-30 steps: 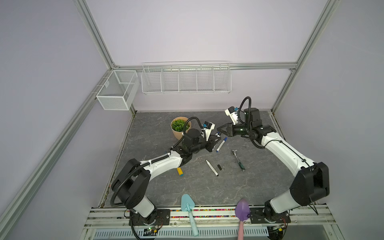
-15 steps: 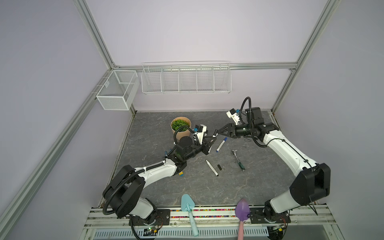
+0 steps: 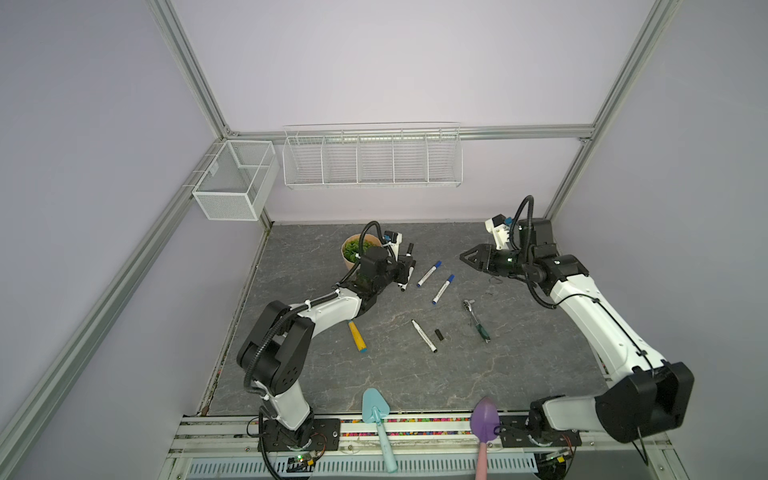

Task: Insert the pens into the pen caps
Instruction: 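Lower the capped marker beside the markers near the plant pot and release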

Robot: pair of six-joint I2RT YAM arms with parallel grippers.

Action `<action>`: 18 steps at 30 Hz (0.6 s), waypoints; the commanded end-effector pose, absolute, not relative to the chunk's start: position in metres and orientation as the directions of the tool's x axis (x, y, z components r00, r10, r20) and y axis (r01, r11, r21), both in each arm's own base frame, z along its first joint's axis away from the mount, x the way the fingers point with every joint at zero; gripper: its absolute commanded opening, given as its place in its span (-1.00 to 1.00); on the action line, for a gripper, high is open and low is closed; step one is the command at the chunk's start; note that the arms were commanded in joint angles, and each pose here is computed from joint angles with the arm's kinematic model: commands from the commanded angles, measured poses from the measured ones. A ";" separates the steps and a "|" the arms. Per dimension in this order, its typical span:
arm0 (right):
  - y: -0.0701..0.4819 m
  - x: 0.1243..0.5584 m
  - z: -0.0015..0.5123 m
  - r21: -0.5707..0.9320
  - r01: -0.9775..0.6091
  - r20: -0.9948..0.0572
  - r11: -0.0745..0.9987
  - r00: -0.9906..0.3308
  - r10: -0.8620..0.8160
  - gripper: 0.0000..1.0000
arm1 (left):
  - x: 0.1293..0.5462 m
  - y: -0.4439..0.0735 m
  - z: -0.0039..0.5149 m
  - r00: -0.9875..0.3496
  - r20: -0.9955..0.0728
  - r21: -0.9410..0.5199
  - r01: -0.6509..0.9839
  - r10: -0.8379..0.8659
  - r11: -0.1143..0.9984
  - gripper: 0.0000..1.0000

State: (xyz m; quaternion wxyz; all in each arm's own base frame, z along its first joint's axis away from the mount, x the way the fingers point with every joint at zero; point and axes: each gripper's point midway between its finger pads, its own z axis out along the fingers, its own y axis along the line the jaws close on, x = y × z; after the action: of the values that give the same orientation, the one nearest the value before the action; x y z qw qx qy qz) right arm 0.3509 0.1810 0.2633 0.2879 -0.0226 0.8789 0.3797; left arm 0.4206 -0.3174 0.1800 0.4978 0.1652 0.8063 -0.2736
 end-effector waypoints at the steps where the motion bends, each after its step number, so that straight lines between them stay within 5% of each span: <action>1: 0.176 0.345 0.244 0.638 -0.218 -0.489 0.739 -0.856 0.169 -0.06 | 0.434 -0.292 0.129 -0.555 -0.819 -0.123 0.417 0.145 0.900 -1.00; 11: 0.178 0.345 0.228 0.635 -0.211 -0.463 0.743 -0.874 0.148 -0.09 | 0.458 -0.285 0.078 -0.637 -0.711 0.042 0.386 0.299 0.921 -1.00; 16: 0.180 0.345 0.226 0.641 -0.211 -0.451 0.738 -0.881 0.140 -0.12 | 0.460 -0.284 0.052 -0.707 -0.652 -0.004 0.364 0.273 0.932 -0.99; 18: 0.179 0.344 0.224 0.638 -0.209 -0.449 0.741 -0.883 0.137 -0.11 | 0.461 -0.284 0.046 -0.722 -0.643 -0.026 0.354 0.255 0.935 -0.84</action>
State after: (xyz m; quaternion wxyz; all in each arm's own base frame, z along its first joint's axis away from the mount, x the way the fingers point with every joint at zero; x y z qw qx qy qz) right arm 0.3478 0.1772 0.2286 0.2474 -0.0093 0.8999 0.3589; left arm 0.4604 -0.2901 0.0556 0.3575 0.1760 0.9144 -0.0721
